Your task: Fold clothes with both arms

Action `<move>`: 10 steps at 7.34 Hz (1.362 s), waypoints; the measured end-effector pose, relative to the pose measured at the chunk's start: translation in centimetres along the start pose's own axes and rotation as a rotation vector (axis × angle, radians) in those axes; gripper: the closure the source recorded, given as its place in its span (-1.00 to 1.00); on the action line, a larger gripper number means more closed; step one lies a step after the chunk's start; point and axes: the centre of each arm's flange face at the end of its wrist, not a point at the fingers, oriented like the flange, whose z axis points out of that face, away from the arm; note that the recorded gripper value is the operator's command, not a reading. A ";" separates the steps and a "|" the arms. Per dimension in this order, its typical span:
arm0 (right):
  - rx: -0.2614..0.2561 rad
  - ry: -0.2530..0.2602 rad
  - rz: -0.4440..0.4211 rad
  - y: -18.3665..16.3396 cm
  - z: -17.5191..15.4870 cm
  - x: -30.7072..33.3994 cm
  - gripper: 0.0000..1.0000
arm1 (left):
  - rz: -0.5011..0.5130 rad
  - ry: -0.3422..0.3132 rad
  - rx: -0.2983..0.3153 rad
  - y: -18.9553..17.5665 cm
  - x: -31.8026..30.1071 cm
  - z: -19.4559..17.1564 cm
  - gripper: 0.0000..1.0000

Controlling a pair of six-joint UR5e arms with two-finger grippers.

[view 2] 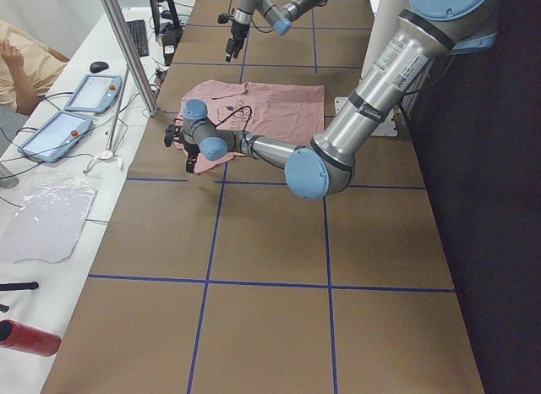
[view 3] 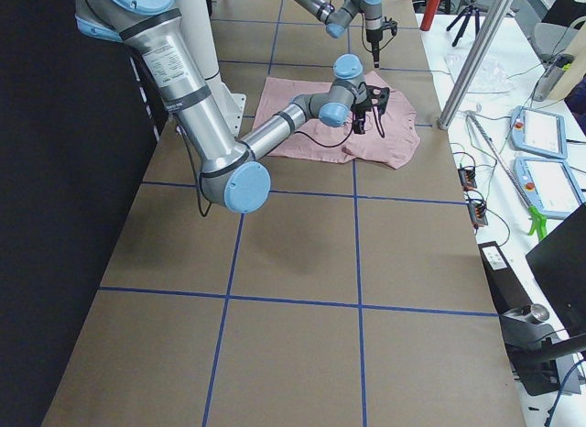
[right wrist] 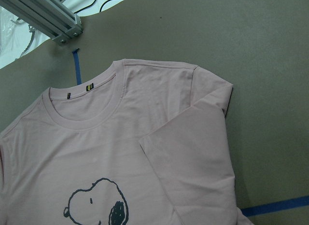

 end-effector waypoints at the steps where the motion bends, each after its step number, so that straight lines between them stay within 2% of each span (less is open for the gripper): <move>1: 0.003 -0.001 0.000 0.1 -0.2 0.1 -1.00 | 0.007 -0.005 -0.002 0.5 0.2 1.3 -0.34; 2: 0.004 0.001 0.001 0.1 -0.2 0.2 -1.00 | 0.013 -0.007 -0.004 1.0 0.3 2.1 -0.27; 3: 0.005 0.002 0.002 0.1 -0.2 0.3 -1.00 | 0.019 -0.008 -0.008 1.5 0.4 2.5 0.41; 4: 0.005 0.003 0.003 0.1 -0.1 0.3 -1.00 | 0.021 -0.008 -0.010 1.7 0.5 2.7 0.99; 7: 0.007 0.005 0.008 0.2 0.0 0.3 -1.00 | 0.028 0.004 -0.005 1.4 1.2 2.2 1.00; 10: 0.008 0.011 0.005 0.3 0.5 0.4 -1.00 | -0.046 0.100 0.001 0.8 8.7 -1.9 1.00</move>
